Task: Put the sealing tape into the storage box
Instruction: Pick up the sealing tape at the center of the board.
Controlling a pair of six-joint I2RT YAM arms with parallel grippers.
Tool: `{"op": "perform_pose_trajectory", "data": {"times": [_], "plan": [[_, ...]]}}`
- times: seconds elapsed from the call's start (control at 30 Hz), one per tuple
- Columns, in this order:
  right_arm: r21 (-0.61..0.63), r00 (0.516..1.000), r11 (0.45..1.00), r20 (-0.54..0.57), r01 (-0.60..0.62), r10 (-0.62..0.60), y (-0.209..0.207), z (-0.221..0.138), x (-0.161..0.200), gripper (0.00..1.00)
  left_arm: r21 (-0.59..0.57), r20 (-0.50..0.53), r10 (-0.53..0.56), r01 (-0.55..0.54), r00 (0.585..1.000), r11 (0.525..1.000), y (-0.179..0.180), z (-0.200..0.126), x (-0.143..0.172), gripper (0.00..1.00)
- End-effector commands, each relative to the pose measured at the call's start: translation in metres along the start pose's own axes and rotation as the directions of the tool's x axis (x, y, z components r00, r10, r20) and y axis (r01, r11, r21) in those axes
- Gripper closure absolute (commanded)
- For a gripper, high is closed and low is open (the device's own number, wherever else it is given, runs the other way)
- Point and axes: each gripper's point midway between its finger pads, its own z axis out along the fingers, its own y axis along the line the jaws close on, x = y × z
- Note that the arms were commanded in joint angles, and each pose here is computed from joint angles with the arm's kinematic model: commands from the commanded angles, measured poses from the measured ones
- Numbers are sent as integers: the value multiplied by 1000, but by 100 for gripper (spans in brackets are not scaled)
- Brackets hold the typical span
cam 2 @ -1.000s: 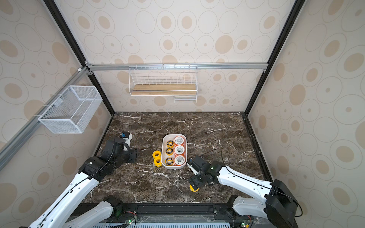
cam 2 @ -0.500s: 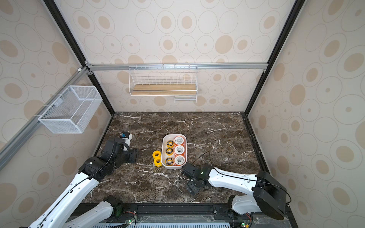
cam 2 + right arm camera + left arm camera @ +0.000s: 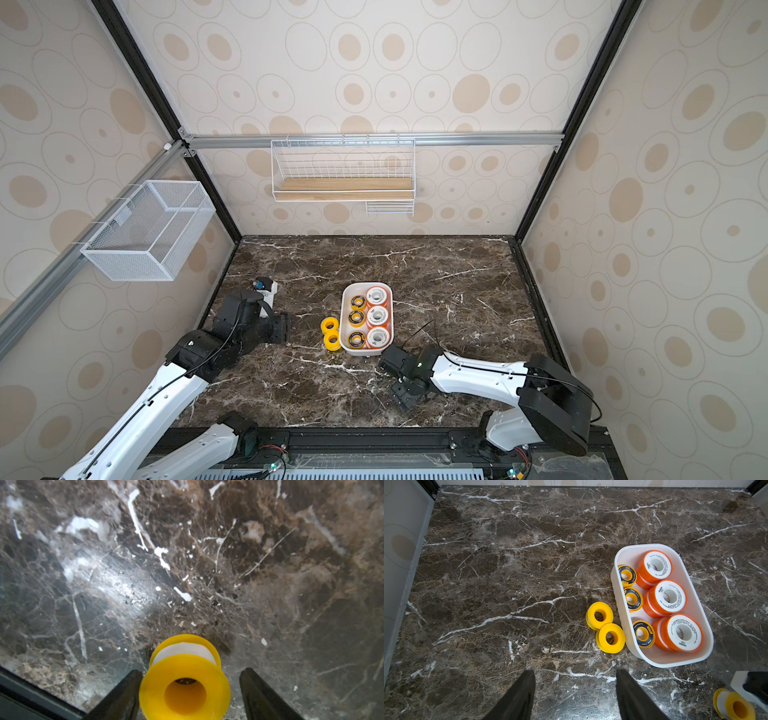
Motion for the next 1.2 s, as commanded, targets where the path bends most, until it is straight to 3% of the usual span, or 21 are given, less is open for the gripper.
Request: {"op": "perform_pose_trajectory", "data": {"times": [0.0,0.23,0.8,1.17], "plan": [[25,1000,1000,-25,3,-2,-4,5,9,27,-21,-6,13,-13,1000,1000,5,-2,3,34],[24,1000,1000,-27,1,0,-4,4,10,39,-23,-4,14,-14,1000,1000,6,-2,2,34],[-68,992,997,114,-40,48,-2,-36,-23,42,-27,-3,15,-15,1000,1000,7,-2,2,34],[-275,971,961,223,-17,80,-5,-75,-92,40,-26,-4,15,-15,1000,1000,6,-2,2,34]]}}
